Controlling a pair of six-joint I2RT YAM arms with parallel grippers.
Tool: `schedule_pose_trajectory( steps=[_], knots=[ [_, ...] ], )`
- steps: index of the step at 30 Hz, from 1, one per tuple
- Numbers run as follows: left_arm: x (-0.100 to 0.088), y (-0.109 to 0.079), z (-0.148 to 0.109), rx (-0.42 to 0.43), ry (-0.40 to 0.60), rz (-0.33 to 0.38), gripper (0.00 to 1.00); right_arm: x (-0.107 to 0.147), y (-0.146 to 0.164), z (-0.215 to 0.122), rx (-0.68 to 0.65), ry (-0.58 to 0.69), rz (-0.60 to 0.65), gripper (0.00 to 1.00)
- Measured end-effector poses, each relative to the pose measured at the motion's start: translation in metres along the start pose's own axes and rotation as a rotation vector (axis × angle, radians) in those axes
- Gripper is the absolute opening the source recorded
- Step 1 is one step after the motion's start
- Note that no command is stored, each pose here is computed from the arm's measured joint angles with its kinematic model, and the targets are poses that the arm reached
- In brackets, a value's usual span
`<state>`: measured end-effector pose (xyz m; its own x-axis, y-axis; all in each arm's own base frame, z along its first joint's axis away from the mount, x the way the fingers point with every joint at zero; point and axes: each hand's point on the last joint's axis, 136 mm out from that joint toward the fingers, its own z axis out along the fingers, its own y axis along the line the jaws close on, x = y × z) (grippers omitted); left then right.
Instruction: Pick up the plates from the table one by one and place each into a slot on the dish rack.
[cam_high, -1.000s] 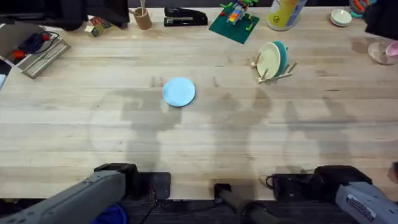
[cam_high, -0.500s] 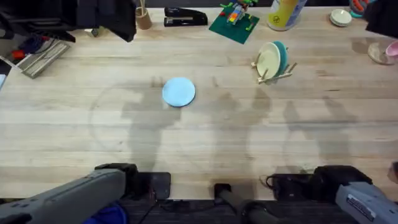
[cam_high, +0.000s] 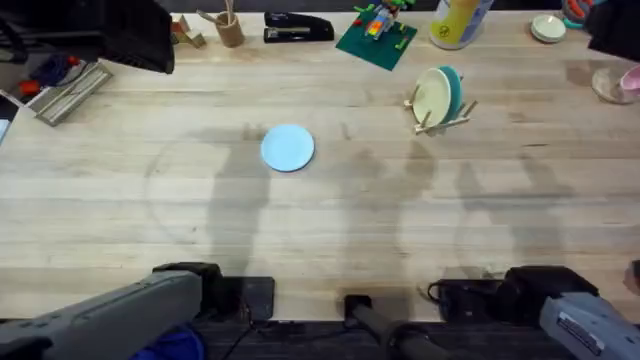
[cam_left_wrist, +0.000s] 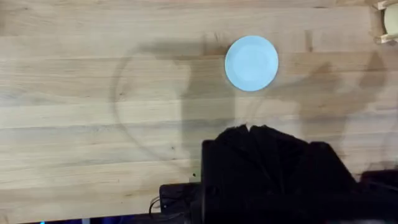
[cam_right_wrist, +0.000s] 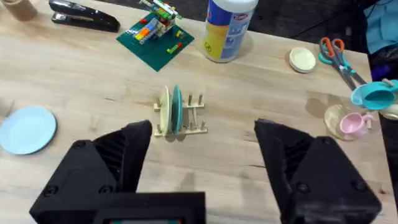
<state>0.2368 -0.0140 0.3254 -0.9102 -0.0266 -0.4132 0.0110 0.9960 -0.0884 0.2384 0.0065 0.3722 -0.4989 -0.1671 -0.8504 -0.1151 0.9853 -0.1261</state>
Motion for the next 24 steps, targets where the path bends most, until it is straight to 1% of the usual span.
schedule_pose_trajectory(
  steps=[7, 13, 16, 19, 24],
  knots=[
    [0.000, -0.001, 0.001, 0.007, 0.003, 0.000, 0.042, 0.000, 0.000, 0.000, 0.000, 0.000, 0.000, 0.995],
    [-0.001, -0.017, 0.002, 0.100, 0.014, -0.002, 0.043, 0.000, 0.000, 0.000, 0.000, -0.001, 0.000, 0.995],
    [-0.001, -0.022, 0.002, 0.132, 0.016, -0.003, 0.043, 0.000, 0.000, 0.000, 0.000, 0.000, 0.000, 0.995],
    [-0.001, -0.024, 0.002, 0.150, 0.015, -0.011, 0.043, 0.000, 0.000, 0.000, 0.000, -0.001, 0.000, 0.995],
    [-0.005, -0.020, 0.000, 0.174, -0.002, -0.046, 0.042, 0.000, 0.000, 0.000, 0.000, -0.001, 0.000, 0.995]
  ],
)
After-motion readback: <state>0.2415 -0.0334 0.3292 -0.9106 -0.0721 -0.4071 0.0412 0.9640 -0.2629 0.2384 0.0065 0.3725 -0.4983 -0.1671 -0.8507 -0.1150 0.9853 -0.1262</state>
